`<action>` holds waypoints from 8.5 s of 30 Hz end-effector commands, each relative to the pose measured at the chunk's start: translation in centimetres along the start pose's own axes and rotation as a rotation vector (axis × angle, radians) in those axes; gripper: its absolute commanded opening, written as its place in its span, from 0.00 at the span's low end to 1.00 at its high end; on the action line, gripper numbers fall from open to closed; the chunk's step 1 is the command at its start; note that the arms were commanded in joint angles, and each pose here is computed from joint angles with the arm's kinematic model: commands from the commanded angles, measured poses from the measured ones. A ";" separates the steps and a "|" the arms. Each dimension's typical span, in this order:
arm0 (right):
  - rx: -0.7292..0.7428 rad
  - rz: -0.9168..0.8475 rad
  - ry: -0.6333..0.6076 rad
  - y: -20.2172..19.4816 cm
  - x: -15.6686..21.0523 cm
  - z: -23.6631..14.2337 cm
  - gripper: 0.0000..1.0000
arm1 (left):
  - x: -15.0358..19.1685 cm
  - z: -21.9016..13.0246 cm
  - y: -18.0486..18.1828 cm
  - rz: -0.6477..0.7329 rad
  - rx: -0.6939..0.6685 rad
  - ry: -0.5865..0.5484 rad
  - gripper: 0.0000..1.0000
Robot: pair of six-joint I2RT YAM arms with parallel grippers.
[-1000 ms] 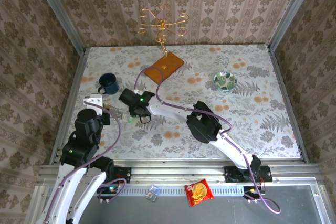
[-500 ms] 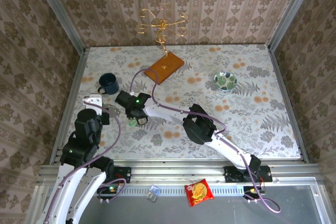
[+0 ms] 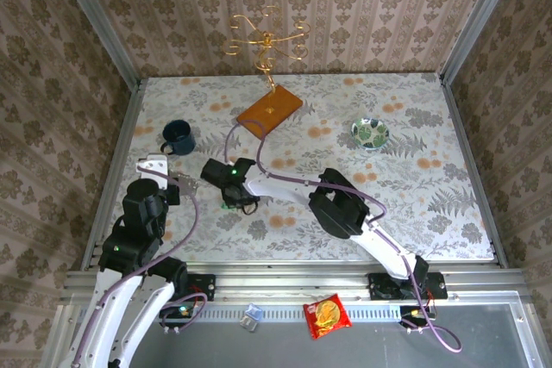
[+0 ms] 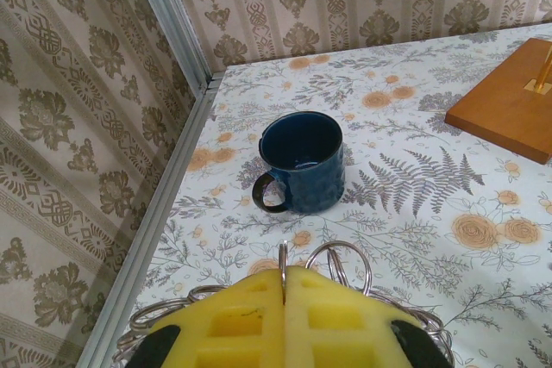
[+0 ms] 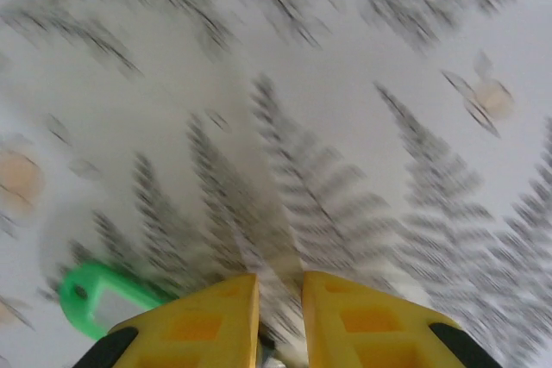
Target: Put the keys on the keyring
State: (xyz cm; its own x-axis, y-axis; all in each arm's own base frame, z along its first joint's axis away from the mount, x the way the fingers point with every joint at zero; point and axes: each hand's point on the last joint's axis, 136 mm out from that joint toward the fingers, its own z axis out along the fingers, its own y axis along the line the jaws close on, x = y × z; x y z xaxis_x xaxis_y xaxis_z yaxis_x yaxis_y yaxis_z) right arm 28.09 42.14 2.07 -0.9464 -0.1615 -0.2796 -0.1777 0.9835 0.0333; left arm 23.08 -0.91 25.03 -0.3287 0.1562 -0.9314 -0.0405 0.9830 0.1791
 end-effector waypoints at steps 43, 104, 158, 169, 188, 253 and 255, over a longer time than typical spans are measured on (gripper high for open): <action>-0.521 -1.423 -0.339 0.6 1.5 -3.7 0.36 | 0.0 -0.3 -5.3 0.069 0.304 -0.045 0.00; -0.375 -0.530 -0.063 -10.6 9.6 -5.8 0.00 | -0.4 -0.8 -14.1 0.184 0.694 -0.109 0.00; -0.188 -0.119 0.147 -14.8 10.5 -3.1 0.15 | 2.0 -0.7 -19.5 0.368 0.880 -0.107 0.00; -0.280 -0.140 0.116 -14.3 9.9 -4.9 0.39 | 3.2 -1.1 -20.1 0.412 0.916 -0.114 0.00; -0.283 -0.118 0.142 -14.5 10.1 -4.4 0.45 | 4.5 -1.7 -20.7 0.473 0.949 -0.093 0.00; -0.300 -0.272 0.171 -13.9 9.8 -3.6 0.13 | 4.6 -2.0 -21.0 0.490 0.964 -0.096 0.00; -0.302 -0.273 0.174 -13.8 9.8 -3.5 0.13 | 4.6 -2.0 -21.1 0.489 0.965 -0.096 0.00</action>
State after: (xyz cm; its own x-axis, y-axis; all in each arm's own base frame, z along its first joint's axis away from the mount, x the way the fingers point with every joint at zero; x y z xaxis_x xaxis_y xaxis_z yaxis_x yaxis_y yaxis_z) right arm 20.43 26.57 2.07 -0.8832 -0.4341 -0.1774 -0.4676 0.8438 0.2635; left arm 20.90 -20.77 17.60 -0.0512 0.5126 -0.8571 0.8351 0.4927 0.2447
